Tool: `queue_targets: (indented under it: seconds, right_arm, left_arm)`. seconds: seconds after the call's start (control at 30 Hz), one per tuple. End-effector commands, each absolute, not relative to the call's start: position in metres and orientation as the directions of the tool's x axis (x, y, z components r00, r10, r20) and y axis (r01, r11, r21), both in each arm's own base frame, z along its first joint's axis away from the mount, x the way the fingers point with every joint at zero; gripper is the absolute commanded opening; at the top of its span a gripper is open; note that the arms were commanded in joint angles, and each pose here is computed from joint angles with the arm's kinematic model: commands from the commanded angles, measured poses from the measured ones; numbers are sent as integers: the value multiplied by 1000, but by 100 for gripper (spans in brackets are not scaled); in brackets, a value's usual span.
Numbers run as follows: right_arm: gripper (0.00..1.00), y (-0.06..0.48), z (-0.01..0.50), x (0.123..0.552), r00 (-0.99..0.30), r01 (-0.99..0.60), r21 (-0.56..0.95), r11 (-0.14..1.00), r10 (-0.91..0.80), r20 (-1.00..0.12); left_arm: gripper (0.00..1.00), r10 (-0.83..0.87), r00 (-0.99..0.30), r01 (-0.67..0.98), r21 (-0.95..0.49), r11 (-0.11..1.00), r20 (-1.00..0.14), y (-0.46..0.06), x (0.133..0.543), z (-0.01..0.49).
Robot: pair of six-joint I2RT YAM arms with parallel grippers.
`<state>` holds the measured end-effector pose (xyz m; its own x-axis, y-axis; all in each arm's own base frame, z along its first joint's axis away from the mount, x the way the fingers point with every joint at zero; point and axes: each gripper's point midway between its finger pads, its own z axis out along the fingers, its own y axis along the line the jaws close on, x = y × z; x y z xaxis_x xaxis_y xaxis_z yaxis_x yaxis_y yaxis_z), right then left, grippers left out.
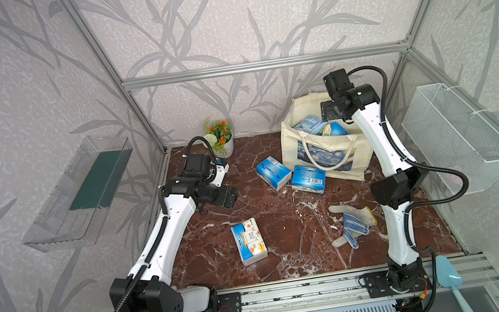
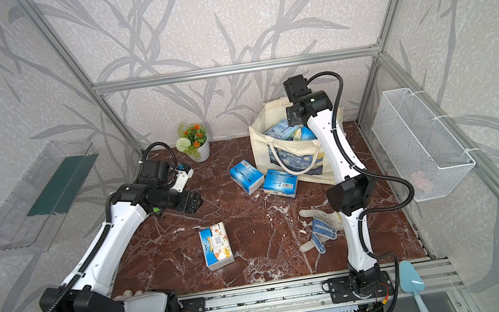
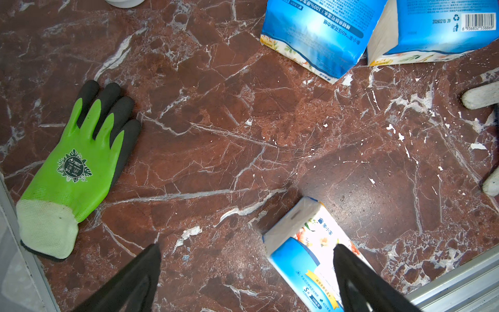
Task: Put tissues into the canvas bag
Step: Place the pack of facial tissues in the canvas bag, then pick up the pack of facial tissues from the center of the board.
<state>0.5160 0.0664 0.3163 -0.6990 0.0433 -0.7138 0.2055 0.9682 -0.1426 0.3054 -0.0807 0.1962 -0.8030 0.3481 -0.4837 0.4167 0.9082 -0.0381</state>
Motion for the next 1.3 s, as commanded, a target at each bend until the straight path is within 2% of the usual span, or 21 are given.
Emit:
queue_targets:
  seconds: [0.0, 0.2, 0.27, 0.4, 0.53, 0.63, 0.77, 0.87, 1.13, 1.27]
  right_arm:
    - [91, 65, 333, 511, -679, 192, -80, 978, 73, -730]
    - [91, 69, 352, 509, -651, 146, 1, 989, 97, -753]
    - [91, 71, 366, 507, -628, 127, 24, 992, 99, -772]
    - [92, 75, 399, 500, -568, 72, 66, 995, 96, -817]
    - [92, 83, 433, 484, -523, -18, 160, 987, 127, -843]
    - [92, 94, 449, 461, -536, -108, 254, 961, 159, -829]
    - [92, 106, 467, 420, -550, -209, 296, 932, 139, -823]
    - [92, 106, 466, 386, -578, -227, 313, 922, 131, -806]
    - [95, 78, 429, 291, -554, -161, 308, 938, 173, -815]
    - [95, 70, 400, 259, -604, -130, 307, 943, 170, -778]
  left_arm:
    - [97, 417, -783, 479, -20, 877, -461, -80, 295, 200]
    - [99, 649, -639, 714, -7, 700, -413, -89, 261, 206]
    - [99, 723, -558, 776, 52, 628, -407, -86, 253, 210]
    - [99, 874, -301, 898, 194, 395, -382, -82, 235, 216]
    - [99, 928, -87, 956, 232, 180, -361, -92, 221, 216]
    - [99, 946, 129, 964, 260, -49, -298, -100, 210, 205]
    - [99, 879, 419, 885, 318, -340, -227, -115, 206, 184]
    - [99, 793, 563, 813, 331, -480, -233, -131, 202, 174]
    - [99, 529, 829, 559, 296, -775, -182, -138, 187, 136]
    - [99, 429, 884, 466, 275, -841, -186, -138, 183, 127]
